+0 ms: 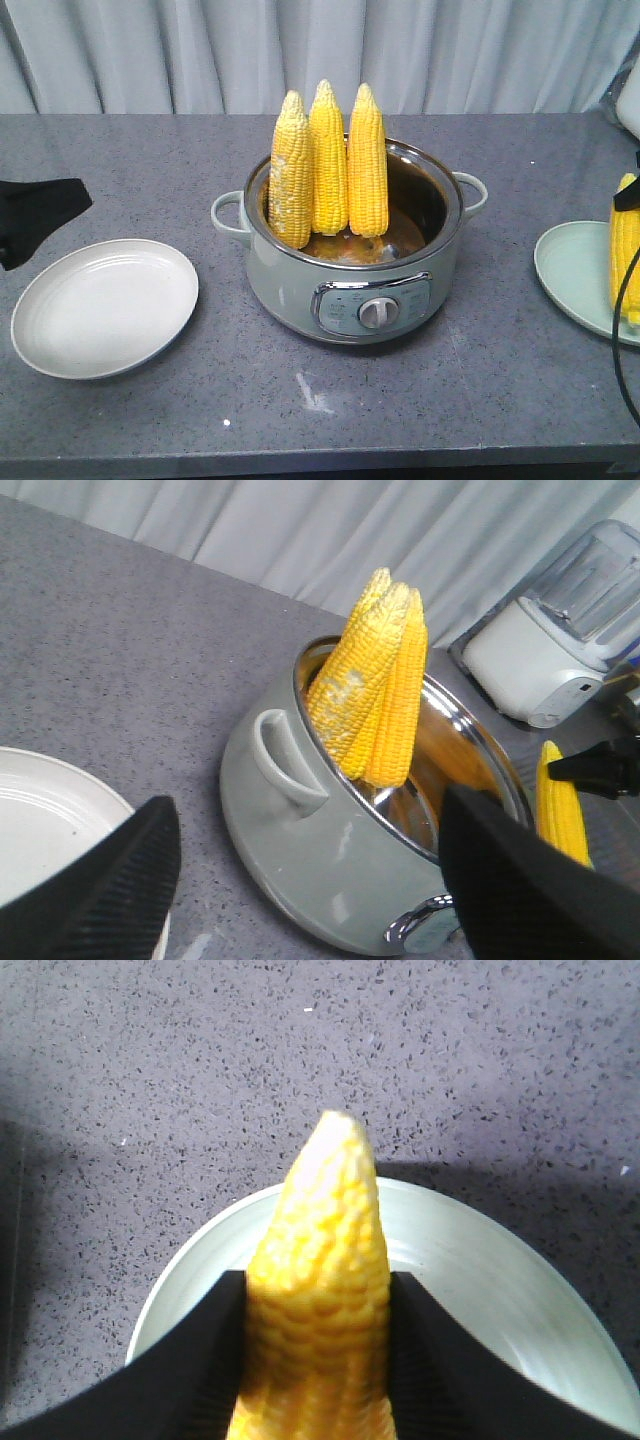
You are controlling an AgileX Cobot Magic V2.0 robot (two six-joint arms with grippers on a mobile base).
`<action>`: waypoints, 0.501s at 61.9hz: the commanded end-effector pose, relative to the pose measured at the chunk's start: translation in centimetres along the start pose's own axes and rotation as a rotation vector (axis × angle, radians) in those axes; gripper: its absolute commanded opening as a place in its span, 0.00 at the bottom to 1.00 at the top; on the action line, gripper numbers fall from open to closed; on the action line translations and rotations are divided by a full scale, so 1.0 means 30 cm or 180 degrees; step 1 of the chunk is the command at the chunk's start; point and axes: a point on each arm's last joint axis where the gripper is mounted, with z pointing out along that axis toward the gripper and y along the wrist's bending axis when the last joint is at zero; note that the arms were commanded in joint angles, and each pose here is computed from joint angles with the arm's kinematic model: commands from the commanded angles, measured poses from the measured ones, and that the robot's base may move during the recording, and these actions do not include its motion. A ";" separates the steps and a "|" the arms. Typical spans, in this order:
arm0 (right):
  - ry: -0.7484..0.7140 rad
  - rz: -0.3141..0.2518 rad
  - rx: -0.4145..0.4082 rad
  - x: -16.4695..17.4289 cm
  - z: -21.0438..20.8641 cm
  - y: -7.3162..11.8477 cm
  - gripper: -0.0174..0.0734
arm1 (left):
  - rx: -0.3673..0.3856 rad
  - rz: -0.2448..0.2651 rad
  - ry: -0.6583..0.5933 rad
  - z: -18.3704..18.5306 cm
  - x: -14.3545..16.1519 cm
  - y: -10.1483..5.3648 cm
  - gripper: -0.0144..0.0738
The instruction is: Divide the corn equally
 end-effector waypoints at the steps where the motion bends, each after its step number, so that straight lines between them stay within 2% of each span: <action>1: -0.0101 -0.0023 -0.0113 -0.009 -0.088 0.059 0.60 | 0.0291 -0.0034 -0.0126 0.014 -0.044 -0.038 0.75; 8: -0.0104 0.0052 -0.0122 -0.010 -0.088 0.059 0.76 | 0.0542 0.0065 -0.0011 0.060 -0.084 -0.059 0.75; 13: -0.0128 0.0125 -0.0170 -0.012 -0.088 0.064 0.83 | 0.0665 0.0133 0.0010 0.092 -0.140 -0.081 0.75; 17: -0.0154 0.0141 -0.0207 -0.014 -0.092 0.069 0.84 | 0.0721 0.0202 0.0013 0.121 -0.184 -0.092 0.75; 23: -0.0227 0.0131 -0.0258 -0.018 -0.113 0.089 0.84 | 0.0777 0.0387 0.0048 0.167 -0.249 -0.106 0.75; 31: -0.0411 0.0044 -0.0305 -0.021 -0.185 0.145 0.81 | 0.0809 0.0643 0.0105 0.243 -0.335 -0.111 0.75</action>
